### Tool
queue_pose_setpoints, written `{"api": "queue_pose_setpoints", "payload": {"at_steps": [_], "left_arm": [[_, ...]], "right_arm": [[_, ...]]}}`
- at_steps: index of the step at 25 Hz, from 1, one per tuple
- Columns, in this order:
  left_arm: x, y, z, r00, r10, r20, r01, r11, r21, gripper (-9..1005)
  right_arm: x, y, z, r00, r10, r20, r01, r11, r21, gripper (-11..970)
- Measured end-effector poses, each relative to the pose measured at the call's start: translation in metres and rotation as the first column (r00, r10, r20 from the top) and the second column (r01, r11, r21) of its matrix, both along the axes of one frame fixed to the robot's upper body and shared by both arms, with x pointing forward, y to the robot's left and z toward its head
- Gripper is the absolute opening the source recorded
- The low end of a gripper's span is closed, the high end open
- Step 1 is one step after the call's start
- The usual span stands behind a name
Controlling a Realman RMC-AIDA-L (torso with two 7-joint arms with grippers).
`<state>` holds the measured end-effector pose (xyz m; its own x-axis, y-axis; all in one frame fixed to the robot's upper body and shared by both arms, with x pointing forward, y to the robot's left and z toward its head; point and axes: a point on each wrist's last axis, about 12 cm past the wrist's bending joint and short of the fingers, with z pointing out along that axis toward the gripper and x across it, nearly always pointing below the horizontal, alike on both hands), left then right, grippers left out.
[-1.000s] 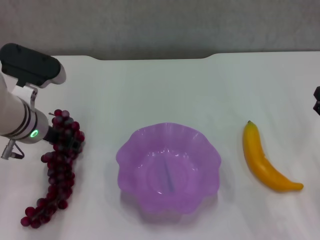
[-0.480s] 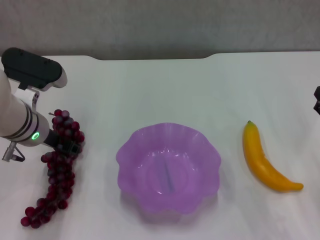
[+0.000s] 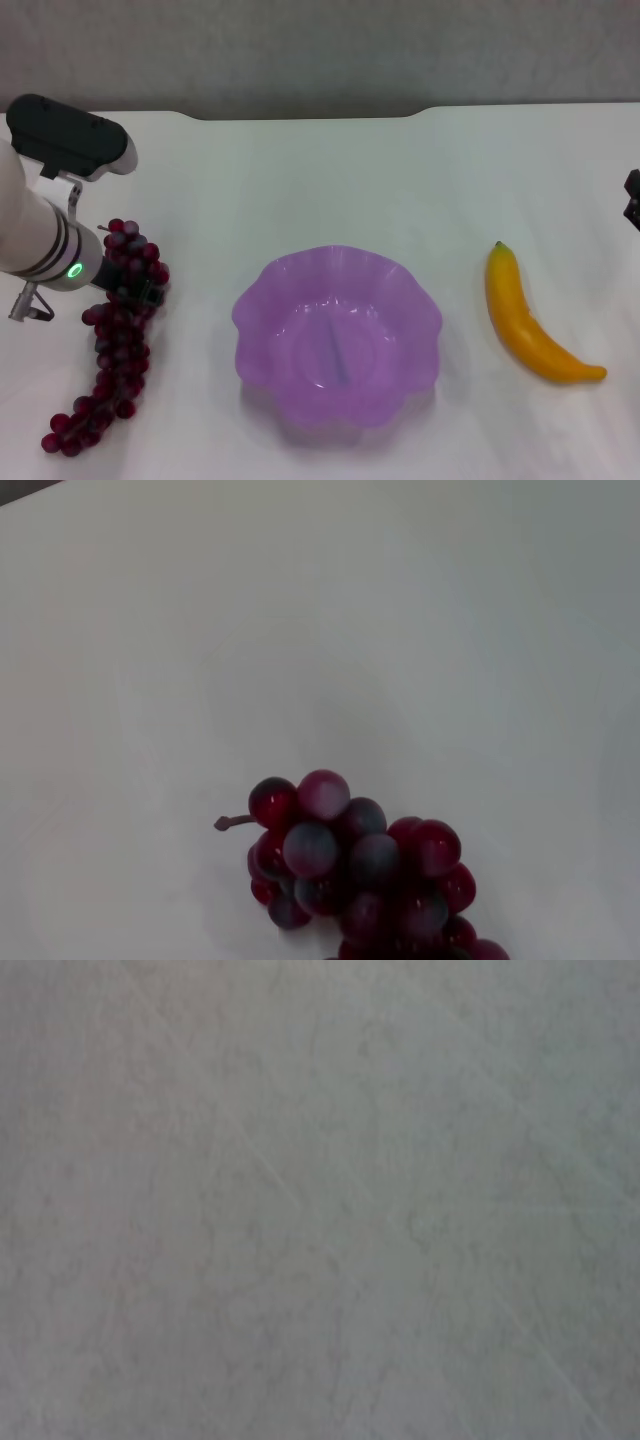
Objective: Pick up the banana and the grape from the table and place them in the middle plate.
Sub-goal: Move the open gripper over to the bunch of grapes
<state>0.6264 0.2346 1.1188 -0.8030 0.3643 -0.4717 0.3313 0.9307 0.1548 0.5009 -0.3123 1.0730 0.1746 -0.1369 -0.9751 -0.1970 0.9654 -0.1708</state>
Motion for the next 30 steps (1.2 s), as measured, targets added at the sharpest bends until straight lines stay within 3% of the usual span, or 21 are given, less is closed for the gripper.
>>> {"api": "queue_pose_setpoints", "payload": {"at_steps": [30], "left_arm": [[0.004, -0.001, -0.013, 0.999, 0.006, -0.038, -0.006, 1.0, 0.012, 682]], "right_arm": [[0.0, 0.001, 0.0, 1.0, 0.002, -0.001, -0.002, 1.0, 0.0, 836]]}}
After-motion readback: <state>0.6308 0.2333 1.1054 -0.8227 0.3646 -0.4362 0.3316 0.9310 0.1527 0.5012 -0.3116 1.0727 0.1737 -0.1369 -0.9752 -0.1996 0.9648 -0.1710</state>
